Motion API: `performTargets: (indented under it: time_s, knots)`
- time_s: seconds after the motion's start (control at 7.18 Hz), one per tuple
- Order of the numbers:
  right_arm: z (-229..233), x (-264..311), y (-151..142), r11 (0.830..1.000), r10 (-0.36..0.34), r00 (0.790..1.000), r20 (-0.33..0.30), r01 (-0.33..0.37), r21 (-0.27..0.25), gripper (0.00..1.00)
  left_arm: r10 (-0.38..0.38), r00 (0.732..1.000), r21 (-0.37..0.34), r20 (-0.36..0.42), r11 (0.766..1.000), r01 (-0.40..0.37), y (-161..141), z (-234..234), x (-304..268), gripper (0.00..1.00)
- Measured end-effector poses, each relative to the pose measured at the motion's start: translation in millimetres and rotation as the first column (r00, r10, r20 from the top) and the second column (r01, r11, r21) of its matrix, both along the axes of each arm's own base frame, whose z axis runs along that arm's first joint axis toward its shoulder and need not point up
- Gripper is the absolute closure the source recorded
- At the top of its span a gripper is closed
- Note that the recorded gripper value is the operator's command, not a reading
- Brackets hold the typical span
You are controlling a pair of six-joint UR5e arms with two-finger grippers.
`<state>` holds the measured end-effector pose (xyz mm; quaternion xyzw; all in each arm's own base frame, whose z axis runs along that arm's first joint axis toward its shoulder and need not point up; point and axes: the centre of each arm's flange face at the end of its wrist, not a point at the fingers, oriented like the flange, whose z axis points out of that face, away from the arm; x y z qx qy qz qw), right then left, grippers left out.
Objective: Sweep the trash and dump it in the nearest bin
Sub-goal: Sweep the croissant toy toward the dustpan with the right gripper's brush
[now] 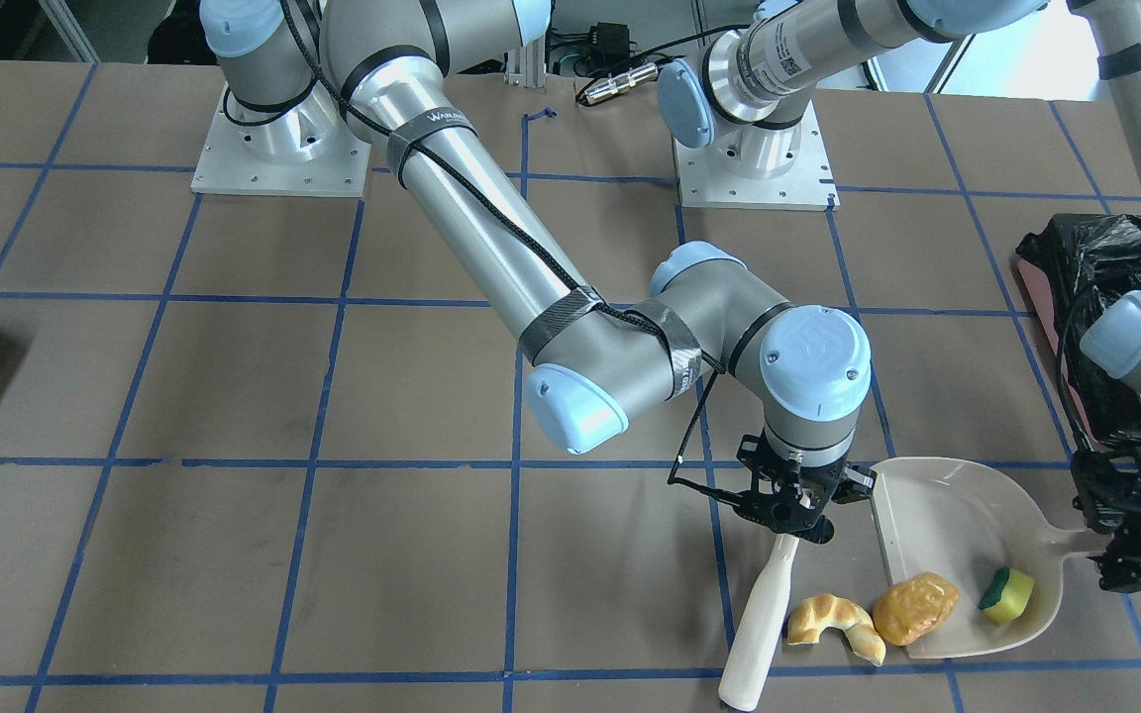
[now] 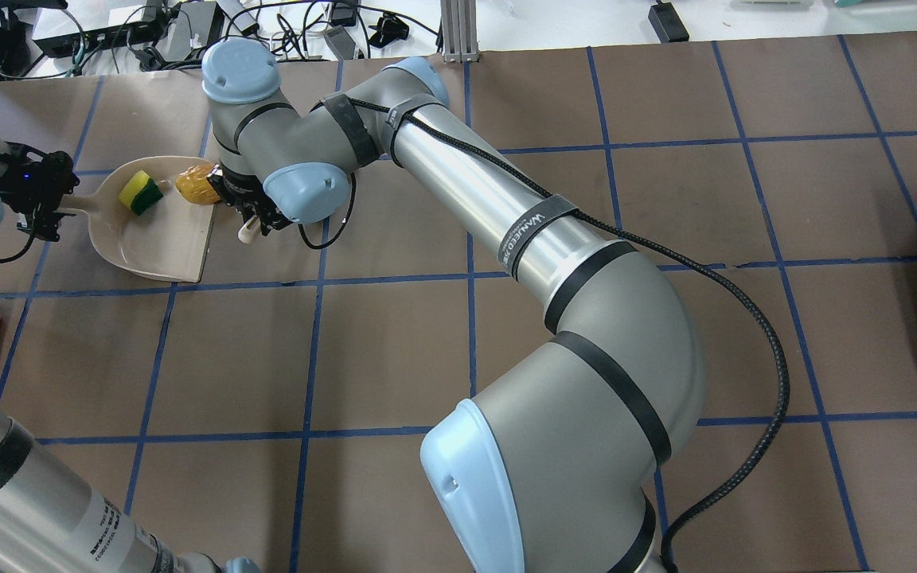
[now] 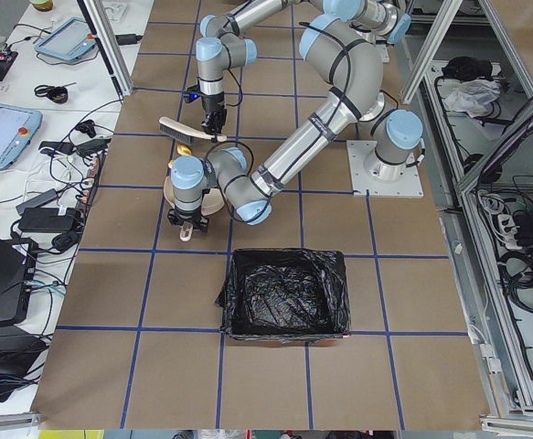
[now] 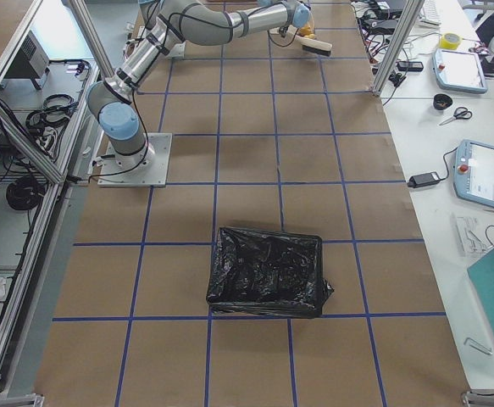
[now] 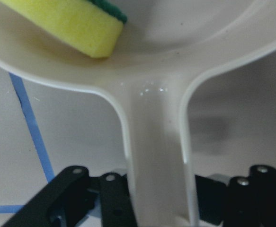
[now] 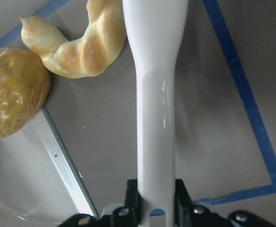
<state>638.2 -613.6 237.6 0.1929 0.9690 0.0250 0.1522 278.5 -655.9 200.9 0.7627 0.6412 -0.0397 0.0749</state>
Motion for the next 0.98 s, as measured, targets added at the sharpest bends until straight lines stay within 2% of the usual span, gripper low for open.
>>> performTargets:
  time_s: [0.42, 0.7, 0.98]
  knots:
    - [-7, 2, 1, 0.998, 0.066, 0.998, 0.004, -0.066, -0.003, 1.00, 0.005, 1.000, -0.001, 0.001, 1.000, -0.005, 0, 0, 0, 1.00]
    - [-2, 1, 6, 0.998, 0.037, 0.999, 0.003, -0.037, 0.046, 1.00, 0.014, 1.000, -0.002, 0.011, 1.000, -0.014, 0, 0, 1, 1.00]
    - [12, -1, 10, 0.997, 0.009, 1.000, 0.004, -0.009, 0.073, 1.00, 0.022, 1.000, 0.003, 0.018, 1.000, -0.022, 1, 0, 2, 1.00]
